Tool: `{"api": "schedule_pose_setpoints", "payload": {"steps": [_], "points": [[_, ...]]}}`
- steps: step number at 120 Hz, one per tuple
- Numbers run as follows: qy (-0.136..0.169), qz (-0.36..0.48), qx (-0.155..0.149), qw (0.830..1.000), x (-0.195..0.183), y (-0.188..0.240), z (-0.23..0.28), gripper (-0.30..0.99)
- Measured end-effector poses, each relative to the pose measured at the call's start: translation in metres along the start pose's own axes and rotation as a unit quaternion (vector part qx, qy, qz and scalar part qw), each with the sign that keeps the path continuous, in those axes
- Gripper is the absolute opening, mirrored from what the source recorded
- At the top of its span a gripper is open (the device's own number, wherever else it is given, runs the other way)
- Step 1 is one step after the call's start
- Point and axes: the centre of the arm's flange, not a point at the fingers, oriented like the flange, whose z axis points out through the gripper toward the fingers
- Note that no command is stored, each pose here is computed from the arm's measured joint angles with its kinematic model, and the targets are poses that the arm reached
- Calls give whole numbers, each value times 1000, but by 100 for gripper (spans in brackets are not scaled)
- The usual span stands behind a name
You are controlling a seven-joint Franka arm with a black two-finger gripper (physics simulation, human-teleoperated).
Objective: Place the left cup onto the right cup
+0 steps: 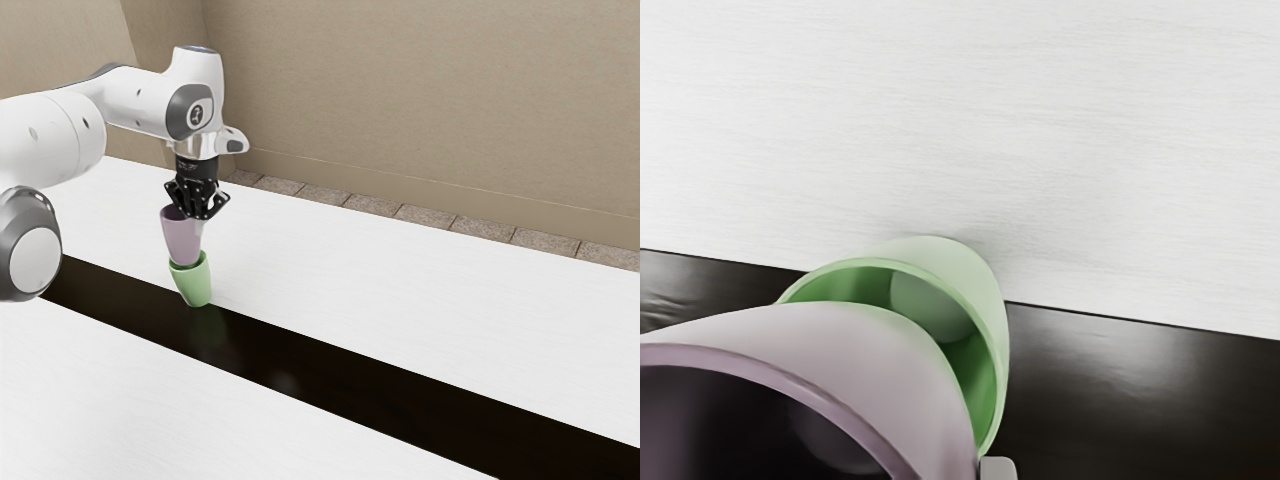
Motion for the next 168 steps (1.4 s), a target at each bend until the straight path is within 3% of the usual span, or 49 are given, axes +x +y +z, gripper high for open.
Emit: {"api": "schedule_pose_setpoints", "payload": {"steps": [113,168], "points": [[2,2,-8,1000,-1,-3,-3,6],[27,12,-17,999,-20,8,-47,56]]}}
